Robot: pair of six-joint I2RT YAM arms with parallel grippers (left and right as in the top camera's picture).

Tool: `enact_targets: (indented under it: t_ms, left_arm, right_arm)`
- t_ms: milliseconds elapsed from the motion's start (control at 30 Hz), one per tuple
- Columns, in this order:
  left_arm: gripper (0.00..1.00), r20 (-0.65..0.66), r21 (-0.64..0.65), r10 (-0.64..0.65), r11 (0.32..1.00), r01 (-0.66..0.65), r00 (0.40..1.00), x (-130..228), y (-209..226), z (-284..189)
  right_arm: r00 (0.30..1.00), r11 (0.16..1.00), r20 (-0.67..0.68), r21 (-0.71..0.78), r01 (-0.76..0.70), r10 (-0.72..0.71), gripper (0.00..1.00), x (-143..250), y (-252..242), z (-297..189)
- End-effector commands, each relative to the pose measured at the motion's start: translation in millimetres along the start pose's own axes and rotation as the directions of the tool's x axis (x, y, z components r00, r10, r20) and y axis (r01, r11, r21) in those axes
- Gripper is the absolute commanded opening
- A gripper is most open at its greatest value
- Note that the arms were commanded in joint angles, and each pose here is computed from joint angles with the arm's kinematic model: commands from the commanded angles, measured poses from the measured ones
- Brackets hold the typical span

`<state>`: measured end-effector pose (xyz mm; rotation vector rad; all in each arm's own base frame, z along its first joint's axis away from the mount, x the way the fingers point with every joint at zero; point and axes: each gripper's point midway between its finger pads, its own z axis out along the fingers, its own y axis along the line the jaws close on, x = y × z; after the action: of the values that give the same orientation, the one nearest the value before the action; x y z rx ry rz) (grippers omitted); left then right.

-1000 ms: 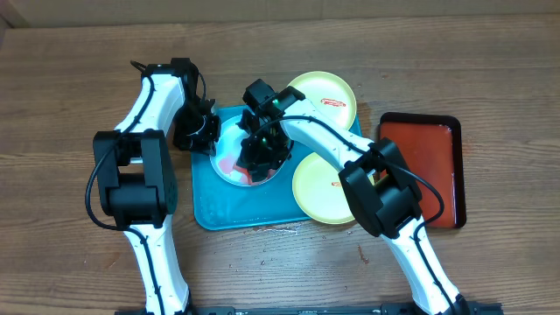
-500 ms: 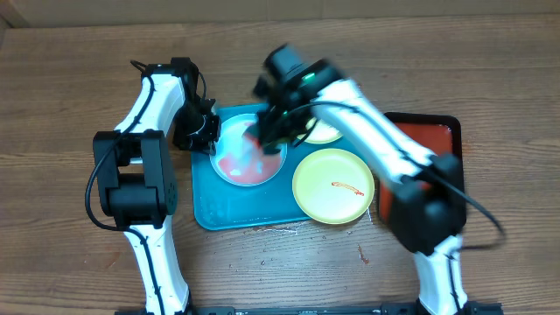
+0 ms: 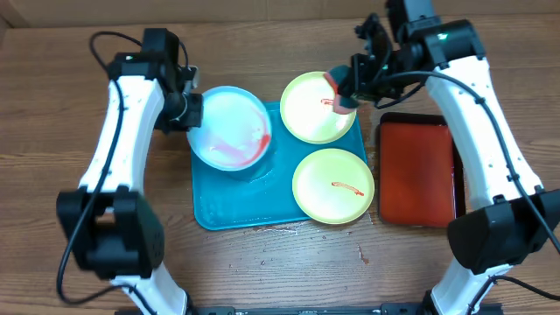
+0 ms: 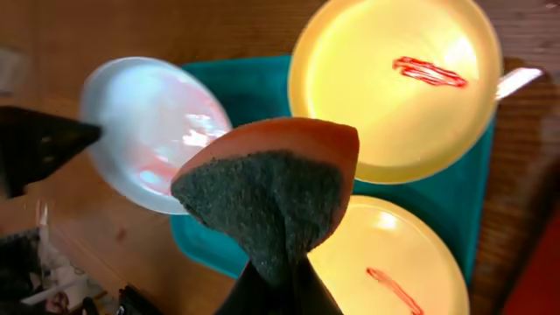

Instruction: Clean dirty plates on tray and stack at the side

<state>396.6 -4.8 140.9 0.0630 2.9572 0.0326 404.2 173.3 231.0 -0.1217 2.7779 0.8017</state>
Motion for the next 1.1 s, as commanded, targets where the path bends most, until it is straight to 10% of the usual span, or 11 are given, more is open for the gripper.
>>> enact_targets:
  t_ms: [0,467,1067]
  left_arm:
    - [0.04,0.062,-0.187,-0.016,0.982,0.028,0.998,-1,20,-27]
    - [0.04,0.227,-0.631,0.033,0.766,0.121,0.973,6,4,-80]
    - [0.04,0.449,-0.784,0.194,0.555,0.280,0.873,8,-28,-136]
  right_arm:
    - [0.999,0.999,0.037,0.034,-0.005,0.004,0.04,-6,-11,-13]
    - [0.999,0.997,0.045,0.072,-0.019,0.016,0.04,-8,-22,-16]
    - [0.999,0.996,0.049,0.090,-0.020,0.015,0.04,-8,-25,-16]
